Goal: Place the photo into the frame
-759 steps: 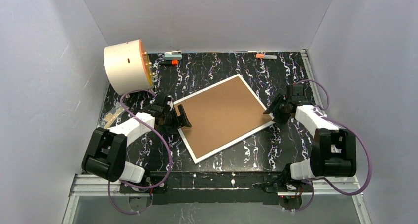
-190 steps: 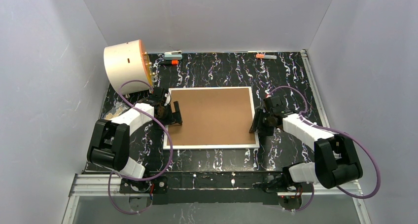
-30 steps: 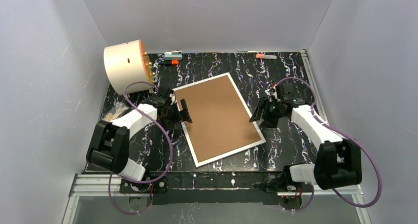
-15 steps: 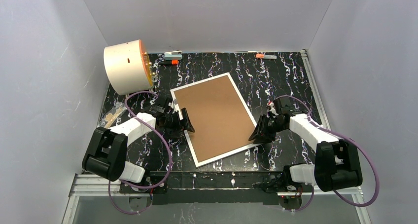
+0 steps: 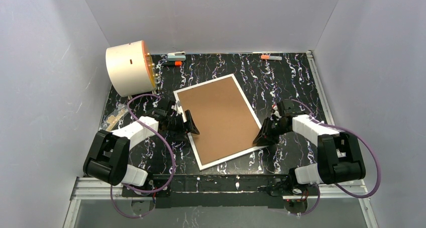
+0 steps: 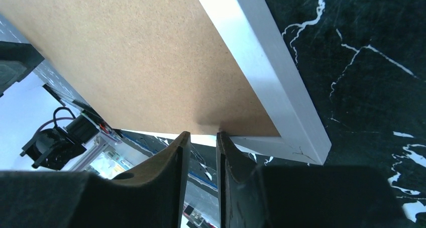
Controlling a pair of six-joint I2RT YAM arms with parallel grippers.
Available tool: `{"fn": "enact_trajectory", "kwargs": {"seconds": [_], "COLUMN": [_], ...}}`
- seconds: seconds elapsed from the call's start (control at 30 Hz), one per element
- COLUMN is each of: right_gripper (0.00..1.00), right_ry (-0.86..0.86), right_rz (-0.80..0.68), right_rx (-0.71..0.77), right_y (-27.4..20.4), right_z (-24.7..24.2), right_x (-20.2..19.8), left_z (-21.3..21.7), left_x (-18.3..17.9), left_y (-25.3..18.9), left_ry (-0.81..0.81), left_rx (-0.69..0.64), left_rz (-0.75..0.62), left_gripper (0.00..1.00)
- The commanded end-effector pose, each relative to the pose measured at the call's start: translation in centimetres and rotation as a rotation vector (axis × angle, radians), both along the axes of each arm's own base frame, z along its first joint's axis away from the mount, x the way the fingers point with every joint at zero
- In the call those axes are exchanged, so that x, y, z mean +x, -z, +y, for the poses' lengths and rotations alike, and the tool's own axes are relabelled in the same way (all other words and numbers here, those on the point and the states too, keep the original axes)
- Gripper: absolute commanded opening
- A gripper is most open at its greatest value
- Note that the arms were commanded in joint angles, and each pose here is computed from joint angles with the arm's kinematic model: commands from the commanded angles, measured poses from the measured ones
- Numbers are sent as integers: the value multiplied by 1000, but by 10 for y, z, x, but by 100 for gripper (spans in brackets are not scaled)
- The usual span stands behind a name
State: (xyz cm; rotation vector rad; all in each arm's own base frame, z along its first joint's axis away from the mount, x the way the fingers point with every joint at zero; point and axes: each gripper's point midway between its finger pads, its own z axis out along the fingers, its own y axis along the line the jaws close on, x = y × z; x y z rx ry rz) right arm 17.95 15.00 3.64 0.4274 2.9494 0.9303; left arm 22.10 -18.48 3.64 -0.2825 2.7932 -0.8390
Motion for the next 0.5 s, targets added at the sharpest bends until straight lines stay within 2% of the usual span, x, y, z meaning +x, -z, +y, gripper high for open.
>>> {"fn": "enact_trajectory", "kwargs": {"seconds": [0.0,0.27,0.47], "right_gripper": [33,32,38], "right_ry": [34,41,35], "right_rz": [-56,-101,-210], "right_rx": [-58,-64,-2], "right_y": [16,20,-2], "right_z": [-7,-6,2], "right_x": [15,18,26], "left_z": [7,7,7], "left_x": [-17,-18,-13], "left_y": [13,13,9], "left_ry": [7,8,8], "left_rx": [31,29,26], "left_rz": [48,44,17], "left_gripper": [80,81,84]}}
